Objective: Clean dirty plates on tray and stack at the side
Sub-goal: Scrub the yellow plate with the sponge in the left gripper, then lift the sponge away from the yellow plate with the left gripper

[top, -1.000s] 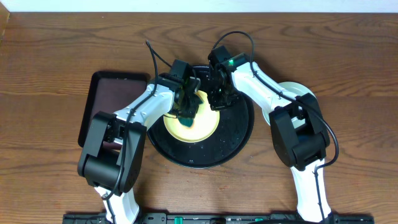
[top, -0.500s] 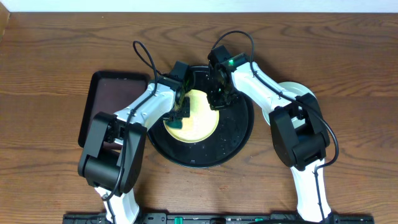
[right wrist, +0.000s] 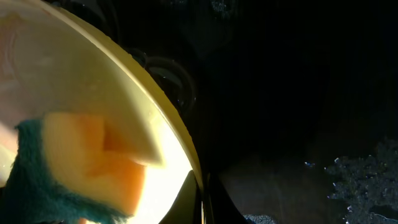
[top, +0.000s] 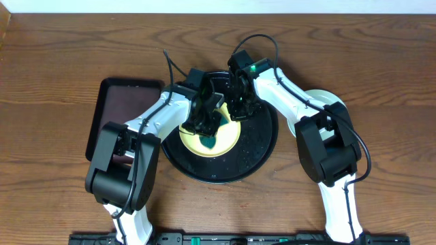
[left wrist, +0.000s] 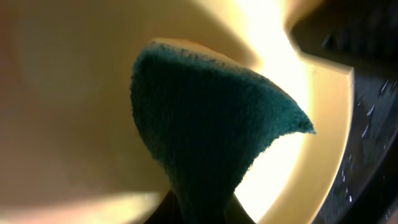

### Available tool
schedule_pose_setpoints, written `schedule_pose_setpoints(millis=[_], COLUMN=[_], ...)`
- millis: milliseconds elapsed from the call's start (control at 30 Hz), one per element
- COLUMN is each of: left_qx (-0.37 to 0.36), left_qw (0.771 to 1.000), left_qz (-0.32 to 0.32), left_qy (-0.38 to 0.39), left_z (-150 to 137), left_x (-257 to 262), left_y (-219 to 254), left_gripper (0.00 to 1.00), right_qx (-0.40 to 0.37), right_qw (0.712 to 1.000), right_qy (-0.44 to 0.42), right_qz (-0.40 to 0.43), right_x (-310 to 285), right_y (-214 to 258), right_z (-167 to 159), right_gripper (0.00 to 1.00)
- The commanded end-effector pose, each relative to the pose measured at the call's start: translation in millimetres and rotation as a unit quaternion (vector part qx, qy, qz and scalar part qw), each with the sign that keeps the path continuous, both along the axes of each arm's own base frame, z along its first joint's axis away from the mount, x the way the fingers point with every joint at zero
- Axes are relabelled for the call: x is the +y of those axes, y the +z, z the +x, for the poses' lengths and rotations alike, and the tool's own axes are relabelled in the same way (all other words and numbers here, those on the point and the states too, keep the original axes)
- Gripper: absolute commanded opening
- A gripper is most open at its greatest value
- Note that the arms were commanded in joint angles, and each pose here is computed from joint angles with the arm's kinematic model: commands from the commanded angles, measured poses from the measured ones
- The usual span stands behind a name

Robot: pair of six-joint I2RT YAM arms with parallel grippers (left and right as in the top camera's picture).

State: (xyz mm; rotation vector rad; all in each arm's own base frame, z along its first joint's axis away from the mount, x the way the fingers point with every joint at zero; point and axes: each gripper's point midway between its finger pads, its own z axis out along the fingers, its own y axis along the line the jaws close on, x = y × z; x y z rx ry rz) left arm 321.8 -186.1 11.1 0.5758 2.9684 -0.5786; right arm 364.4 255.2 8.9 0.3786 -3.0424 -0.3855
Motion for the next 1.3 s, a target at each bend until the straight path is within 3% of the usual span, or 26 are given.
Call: schedule_pose_setpoints(millis=[0, 100, 200, 300, 767, 1033, 1267], left_qx=[-0.027, -0.068, -0.109, -0.123, -0.108, -0.087, -0.049], left_qw=[0.999, 0.989, 0.953, 0.936, 0.933, 0.935, 0.944], left_qz=[0.033, 0.109, 0.208, 0.242, 0.217, 0.214, 0.138], left_qy=[0.0, 0.07, 0.194, 0.225, 0.265, 0.269, 0.297], left_z=[12, 35, 54, 60, 56, 47, 54], left_x=[11, 37, 78, 93, 87, 94, 95], left_y=[-11, -15, -12, -5, 77, 80, 79], left_gripper=[0.08, 0.07, 0.08, 0.07, 0.08, 0.07, 0.07], right_qx=[-0.013, -0.013, -0.015, -0.016, -0.018, -0.024, -0.073], right_qw=[1.0, 1.0, 1.0, 1.0, 1.0, 0.999, 0.997], right_qy=[0.014, 0.014, 0.013, 0.013, 0.01, -0.011, -0.008], right_qz=[-0.007, -0.007, -0.006, -0.005, -0.004, 0.024, 0.001], right_x=[6, 6, 6, 6, 7, -3, -28], right_y=[6, 6, 6, 7, 7, 24, 53], right_z=[-3, -3, -2, -1, 0, 12, 26], right_gripper=[0.01, 0.01, 0.01, 0.01, 0.01, 0.01, 0.01])
